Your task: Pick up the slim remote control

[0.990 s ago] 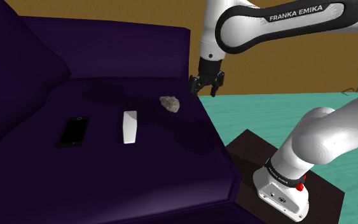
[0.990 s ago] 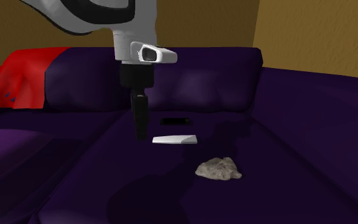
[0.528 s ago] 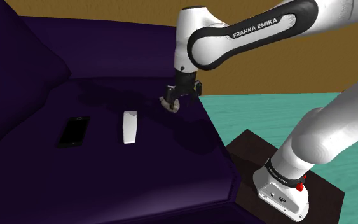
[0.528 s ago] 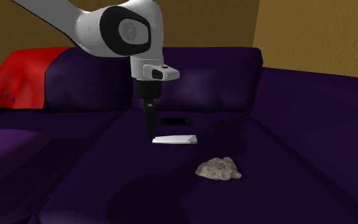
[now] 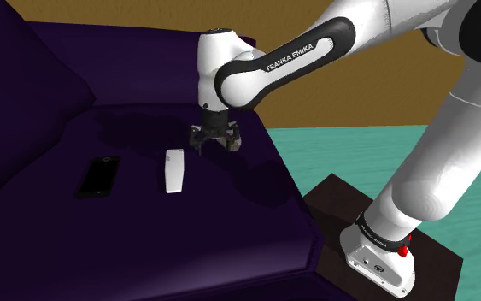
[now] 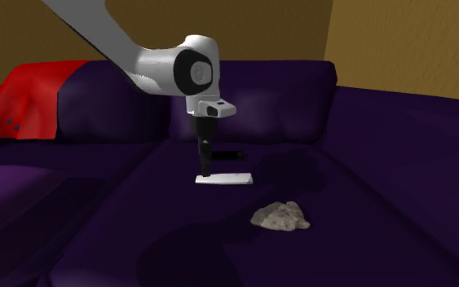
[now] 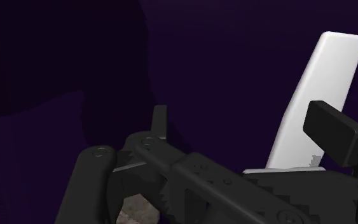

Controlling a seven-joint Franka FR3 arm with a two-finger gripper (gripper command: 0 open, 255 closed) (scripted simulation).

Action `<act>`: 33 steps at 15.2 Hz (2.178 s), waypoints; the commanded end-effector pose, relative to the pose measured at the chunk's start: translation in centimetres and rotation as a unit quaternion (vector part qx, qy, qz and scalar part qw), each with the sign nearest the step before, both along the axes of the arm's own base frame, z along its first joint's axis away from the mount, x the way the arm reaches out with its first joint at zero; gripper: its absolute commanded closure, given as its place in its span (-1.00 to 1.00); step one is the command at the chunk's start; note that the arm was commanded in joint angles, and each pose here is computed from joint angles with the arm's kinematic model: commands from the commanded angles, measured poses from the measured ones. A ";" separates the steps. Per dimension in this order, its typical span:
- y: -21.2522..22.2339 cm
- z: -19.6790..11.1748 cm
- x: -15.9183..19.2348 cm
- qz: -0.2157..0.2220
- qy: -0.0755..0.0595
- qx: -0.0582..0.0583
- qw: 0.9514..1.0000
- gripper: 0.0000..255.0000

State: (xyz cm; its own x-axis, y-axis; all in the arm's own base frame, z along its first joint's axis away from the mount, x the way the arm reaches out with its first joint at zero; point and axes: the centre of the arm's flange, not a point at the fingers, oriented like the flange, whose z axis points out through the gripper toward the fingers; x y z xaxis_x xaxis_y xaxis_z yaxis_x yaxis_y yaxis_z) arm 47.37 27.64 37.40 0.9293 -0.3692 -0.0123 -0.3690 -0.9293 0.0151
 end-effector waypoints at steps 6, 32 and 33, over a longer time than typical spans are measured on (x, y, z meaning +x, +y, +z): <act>5.6 -4.5 6.1 -0.039 -0.009 -0.001 0.999 -1.00; 9.1 -10.3 10.3 -0.066 -0.015 -0.002 0.998 1.00; 9.1 -9.8 10.3 -0.066 -0.015 -0.002 0.998 1.00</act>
State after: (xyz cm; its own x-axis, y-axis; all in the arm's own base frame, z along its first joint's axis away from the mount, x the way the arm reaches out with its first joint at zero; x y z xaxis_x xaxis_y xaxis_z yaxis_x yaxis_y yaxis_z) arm 57.68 36.75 27.14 0.8727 -0.4880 0.0160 -0.4882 -0.8727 0.0064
